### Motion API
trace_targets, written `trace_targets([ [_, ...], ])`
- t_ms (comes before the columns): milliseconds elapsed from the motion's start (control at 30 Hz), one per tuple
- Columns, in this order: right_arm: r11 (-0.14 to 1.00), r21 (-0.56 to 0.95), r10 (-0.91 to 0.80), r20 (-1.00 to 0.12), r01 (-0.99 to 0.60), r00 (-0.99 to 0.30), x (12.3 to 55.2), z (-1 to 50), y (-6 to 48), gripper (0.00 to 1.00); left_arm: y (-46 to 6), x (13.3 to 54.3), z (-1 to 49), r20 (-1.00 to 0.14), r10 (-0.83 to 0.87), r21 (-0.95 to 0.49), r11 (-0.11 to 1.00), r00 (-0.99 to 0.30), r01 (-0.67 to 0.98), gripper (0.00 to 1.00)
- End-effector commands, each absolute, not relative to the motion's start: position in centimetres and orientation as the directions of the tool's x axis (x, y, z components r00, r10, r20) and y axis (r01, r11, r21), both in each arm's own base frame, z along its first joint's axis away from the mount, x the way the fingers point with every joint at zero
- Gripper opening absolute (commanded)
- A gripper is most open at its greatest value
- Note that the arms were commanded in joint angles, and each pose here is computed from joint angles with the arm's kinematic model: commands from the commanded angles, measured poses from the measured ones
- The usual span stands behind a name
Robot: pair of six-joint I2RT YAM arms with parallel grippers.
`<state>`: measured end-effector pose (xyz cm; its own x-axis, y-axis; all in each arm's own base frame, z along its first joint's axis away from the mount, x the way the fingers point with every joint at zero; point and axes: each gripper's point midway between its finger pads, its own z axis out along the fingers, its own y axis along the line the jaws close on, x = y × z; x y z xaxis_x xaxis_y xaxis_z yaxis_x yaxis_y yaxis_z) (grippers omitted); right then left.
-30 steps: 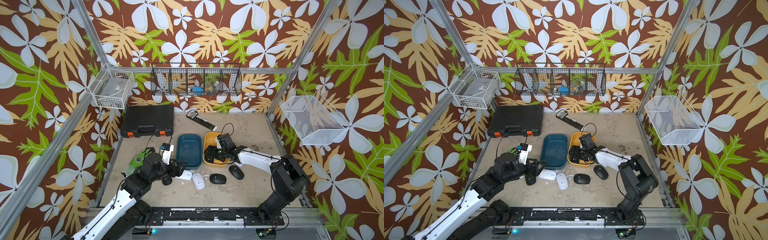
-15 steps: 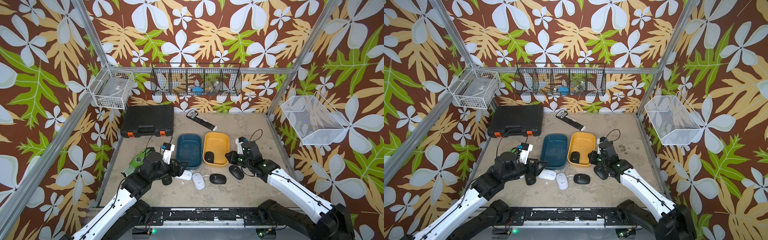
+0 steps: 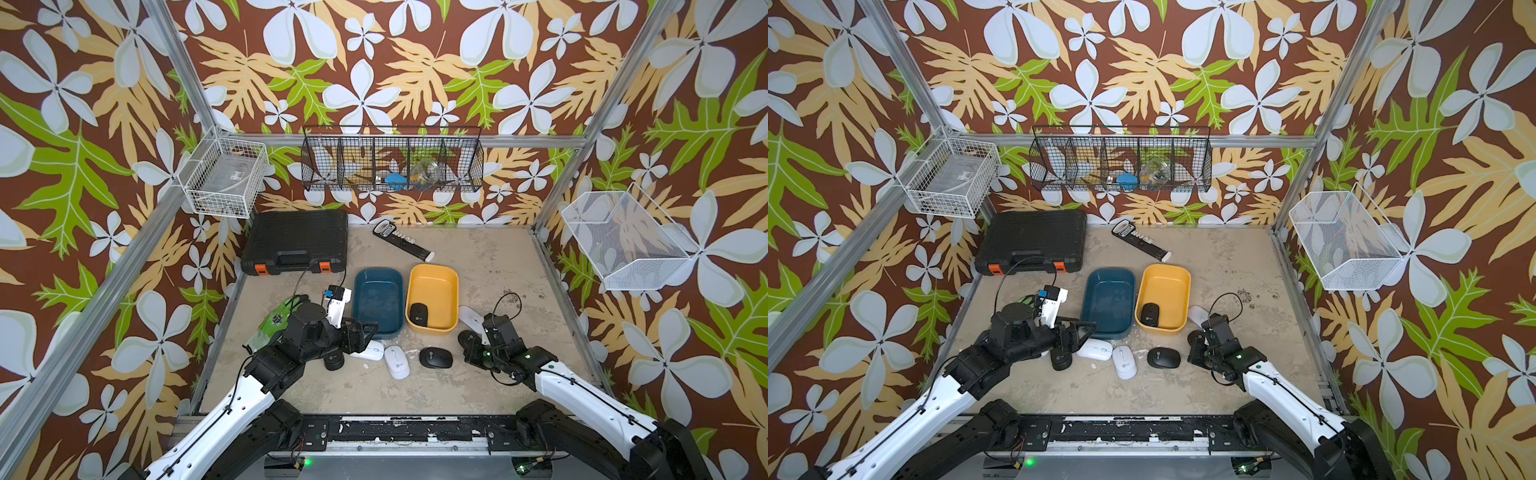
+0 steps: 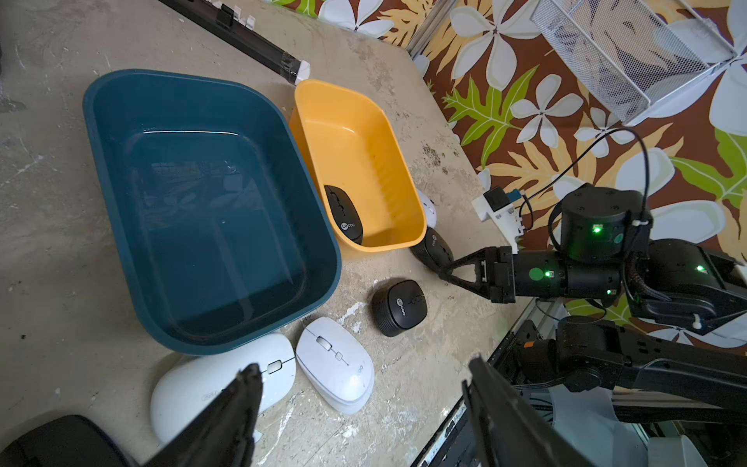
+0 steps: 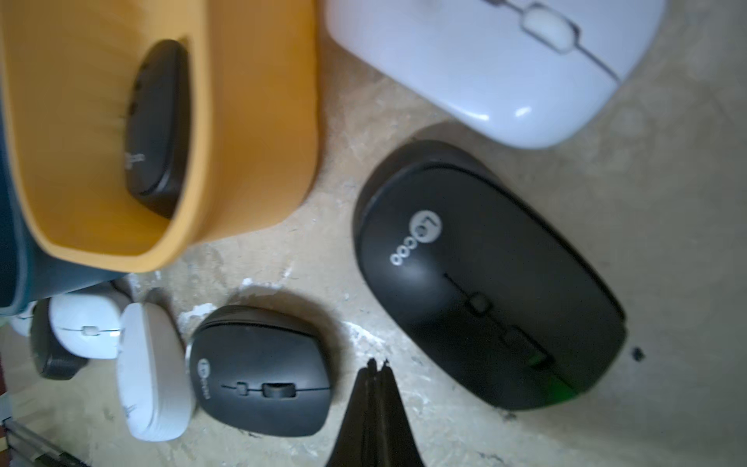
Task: Place the mice by color into the storage box
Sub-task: Pick up the mouse from the center of the board.
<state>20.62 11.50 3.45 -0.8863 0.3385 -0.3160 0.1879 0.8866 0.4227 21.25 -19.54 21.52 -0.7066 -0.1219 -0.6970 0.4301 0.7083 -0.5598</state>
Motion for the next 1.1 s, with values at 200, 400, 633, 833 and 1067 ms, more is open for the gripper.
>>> trace_targets([
  [200,0.879,0.352,0.440,-0.342,0.322,-0.830,22.0,1.8,7.7,0.00,-19.9,21.4,21.9,-0.703,-0.127,-0.567,0.694,-0.700,0.443,0.82],
  [400,0.863,0.348,0.484,-0.369,0.365,-0.794,24.4,1.9,5.3,0.00,-20.0,21.4,21.7,-0.699,-0.123,-0.568,0.695,-0.704,0.442,0.82],
  [633,0.863,0.338,0.489,-0.372,0.375,-0.789,29.0,2.2,4.1,0.00,-19.9,21.4,21.4,-0.699,-0.117,-0.563,0.698,-0.705,0.442,0.82],
  [833,0.856,0.358,0.497,-0.375,0.373,-0.782,30.9,3.0,3.5,0.00,-19.8,21.1,21.3,-0.697,-0.116,-0.564,0.698,-0.707,0.441,0.82],
  [1067,0.851,0.424,0.491,-0.435,0.310,-0.755,29.1,7.1,4.0,0.25,-19.7,21.0,21.0,-0.697,-0.114,-0.562,0.700,-0.708,0.440,0.82],
])
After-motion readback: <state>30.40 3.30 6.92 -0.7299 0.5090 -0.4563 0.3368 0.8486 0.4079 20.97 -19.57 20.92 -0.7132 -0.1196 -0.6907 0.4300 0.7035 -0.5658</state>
